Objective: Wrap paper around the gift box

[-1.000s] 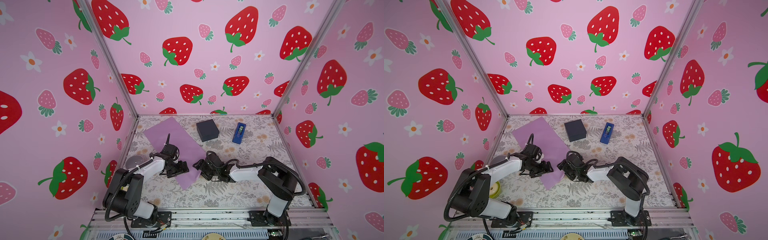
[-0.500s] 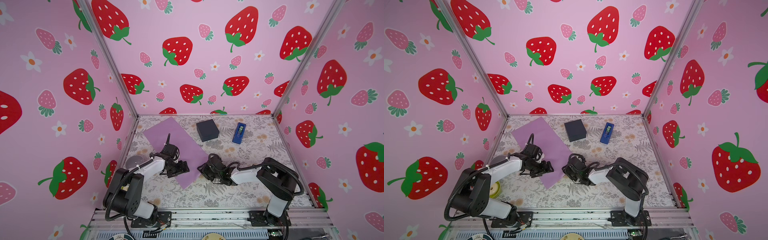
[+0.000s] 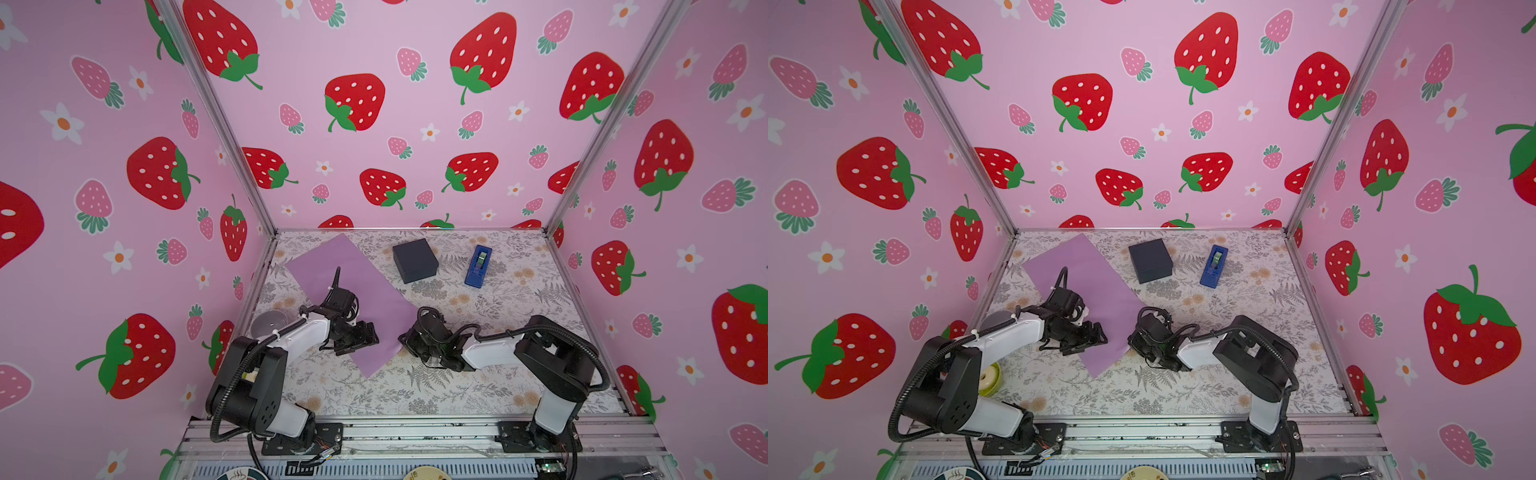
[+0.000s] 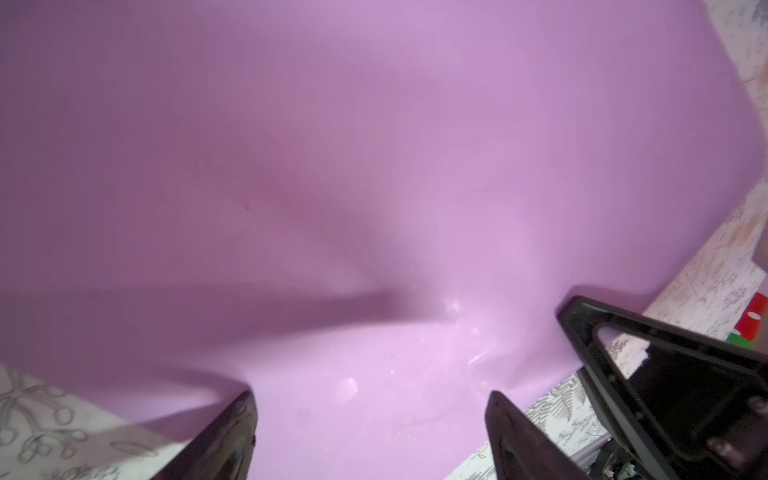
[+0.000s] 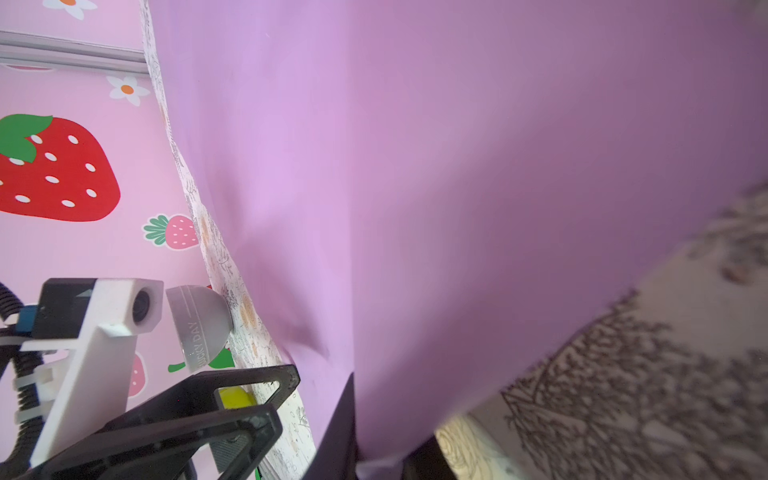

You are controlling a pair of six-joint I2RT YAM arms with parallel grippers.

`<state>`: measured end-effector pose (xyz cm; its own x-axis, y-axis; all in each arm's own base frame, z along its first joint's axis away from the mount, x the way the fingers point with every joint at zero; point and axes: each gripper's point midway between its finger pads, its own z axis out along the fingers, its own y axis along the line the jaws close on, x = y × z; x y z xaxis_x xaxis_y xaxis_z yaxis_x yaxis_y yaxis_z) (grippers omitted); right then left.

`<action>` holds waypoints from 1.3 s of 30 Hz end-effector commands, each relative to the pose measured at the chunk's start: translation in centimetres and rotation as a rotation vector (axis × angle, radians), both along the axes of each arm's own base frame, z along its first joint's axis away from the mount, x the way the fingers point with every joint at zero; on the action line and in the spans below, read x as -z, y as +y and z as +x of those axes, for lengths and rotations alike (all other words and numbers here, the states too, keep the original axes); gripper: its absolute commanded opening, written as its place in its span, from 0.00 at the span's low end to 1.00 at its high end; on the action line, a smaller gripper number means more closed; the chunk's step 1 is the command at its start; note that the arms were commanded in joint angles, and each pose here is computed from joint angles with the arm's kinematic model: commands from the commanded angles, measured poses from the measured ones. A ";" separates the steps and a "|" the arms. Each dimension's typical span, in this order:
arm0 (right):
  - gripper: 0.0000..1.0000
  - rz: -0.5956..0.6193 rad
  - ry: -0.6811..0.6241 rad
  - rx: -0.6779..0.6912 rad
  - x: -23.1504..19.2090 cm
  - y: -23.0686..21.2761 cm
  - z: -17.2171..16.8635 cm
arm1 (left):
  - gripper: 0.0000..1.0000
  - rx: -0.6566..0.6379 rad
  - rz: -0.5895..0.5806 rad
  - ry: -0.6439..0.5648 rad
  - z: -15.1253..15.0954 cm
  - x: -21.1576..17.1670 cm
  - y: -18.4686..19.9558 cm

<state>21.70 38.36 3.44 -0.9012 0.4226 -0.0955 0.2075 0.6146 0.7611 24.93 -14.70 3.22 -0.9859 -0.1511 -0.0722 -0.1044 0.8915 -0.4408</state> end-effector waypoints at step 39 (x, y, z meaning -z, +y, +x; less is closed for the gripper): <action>0.00 -0.497 -0.061 -0.658 -1.3 -13.6 -6.7 | 0.87 0.008 0.090 -0.127 3.7 -7.4 1.0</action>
<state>17.86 29.84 6.64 -0.9591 -0.0621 -0.2763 -0.2116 0.8055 0.5536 28.61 -14.33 10.81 -0.9604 -0.1465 -0.2368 -0.0359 0.9085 -0.4162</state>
